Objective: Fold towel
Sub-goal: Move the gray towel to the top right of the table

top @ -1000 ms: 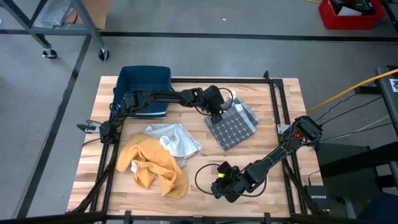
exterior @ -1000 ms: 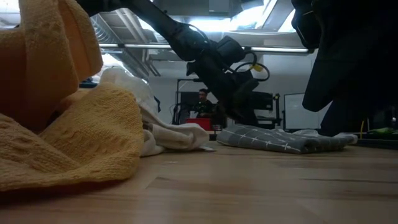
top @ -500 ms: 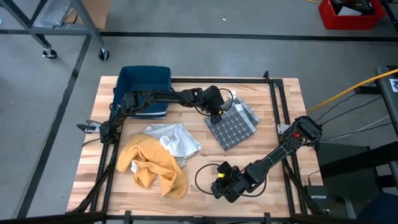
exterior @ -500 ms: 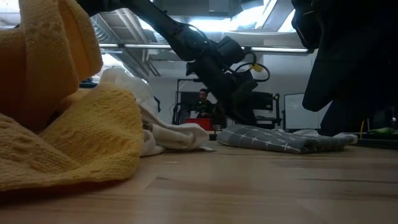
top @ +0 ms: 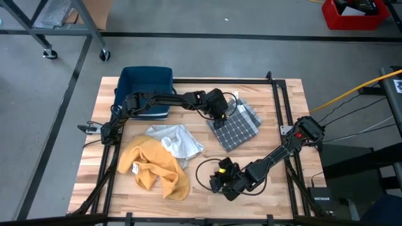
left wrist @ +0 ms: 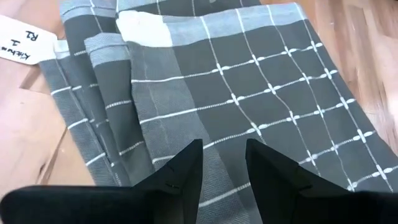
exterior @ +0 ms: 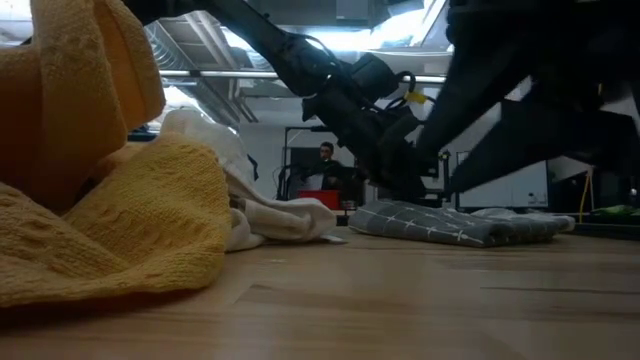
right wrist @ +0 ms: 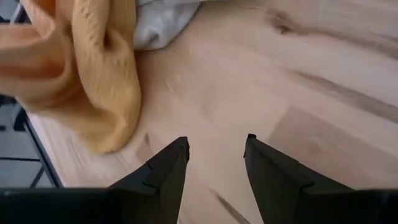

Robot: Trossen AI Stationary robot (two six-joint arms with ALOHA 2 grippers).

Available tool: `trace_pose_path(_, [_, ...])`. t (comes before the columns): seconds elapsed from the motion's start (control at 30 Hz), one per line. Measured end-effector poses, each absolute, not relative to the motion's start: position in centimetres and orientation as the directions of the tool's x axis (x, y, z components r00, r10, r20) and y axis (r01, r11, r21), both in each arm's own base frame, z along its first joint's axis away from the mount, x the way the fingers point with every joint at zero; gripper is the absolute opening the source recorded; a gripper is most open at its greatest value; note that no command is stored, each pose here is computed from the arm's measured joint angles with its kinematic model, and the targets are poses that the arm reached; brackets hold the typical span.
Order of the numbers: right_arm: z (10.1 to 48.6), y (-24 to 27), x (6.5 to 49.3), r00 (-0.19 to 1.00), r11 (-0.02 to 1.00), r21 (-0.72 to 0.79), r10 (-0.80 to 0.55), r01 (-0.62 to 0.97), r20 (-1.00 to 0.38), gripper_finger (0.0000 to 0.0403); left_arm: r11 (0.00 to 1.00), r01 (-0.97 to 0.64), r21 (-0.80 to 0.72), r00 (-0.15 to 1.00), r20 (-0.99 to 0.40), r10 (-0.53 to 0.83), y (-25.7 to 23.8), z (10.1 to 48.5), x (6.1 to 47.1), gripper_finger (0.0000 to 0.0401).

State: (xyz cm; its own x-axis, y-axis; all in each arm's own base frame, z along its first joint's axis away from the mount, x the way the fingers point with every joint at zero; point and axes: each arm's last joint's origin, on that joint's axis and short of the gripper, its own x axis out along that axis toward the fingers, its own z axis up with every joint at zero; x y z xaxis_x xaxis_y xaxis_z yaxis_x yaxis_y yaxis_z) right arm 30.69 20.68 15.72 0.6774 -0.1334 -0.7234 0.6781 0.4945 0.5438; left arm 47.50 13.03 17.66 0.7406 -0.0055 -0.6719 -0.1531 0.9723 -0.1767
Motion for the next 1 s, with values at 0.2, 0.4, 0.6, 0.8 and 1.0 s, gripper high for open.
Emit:
trace_pose_path(0.2, [18.1,18.7,29.5,0.631,0.614,0.401,-0.211,0.68,-0.747,0.0166,0.973,-0.153,-0.17,0.759,-0.651,0.005,13.4,18.1,47.7,0.0113])
trace_pose_path(0.4, [25.5,16.0,23.6,0.673,0.724,0.195,-0.459,0.661,-0.58,0.0166,0.98,-0.135,-0.145,0.783,-0.622,0.016,13.8,19.5,48.1,0.0113])
trace_pose_path(0.6, [30.7,12.1,17.0,0.7,0.76,-0.059,-0.624,0.648,-0.348,0.0166,0.981,-0.131,-0.143,0.798,-0.603,0.018,13.7,20.3,48.4,0.0114])
trace_pose_path(0.8, [27.5,7.2,11.2,0.693,0.71,0.075,-0.651,0.701,-0.31,0.0166,0.981,-0.13,-0.143,0.798,-0.603,0.018,13.7,20.4,48.4,0.0114])
trace_pose_path(1.0, [19.5,5.7,8.3,0.814,0.633,0.538,-0.544,0.557,-0.203,0.0166,0.981,-0.127,-0.145,0.799,-0.601,0.014,13.7,20.4,48.4,0.0113])
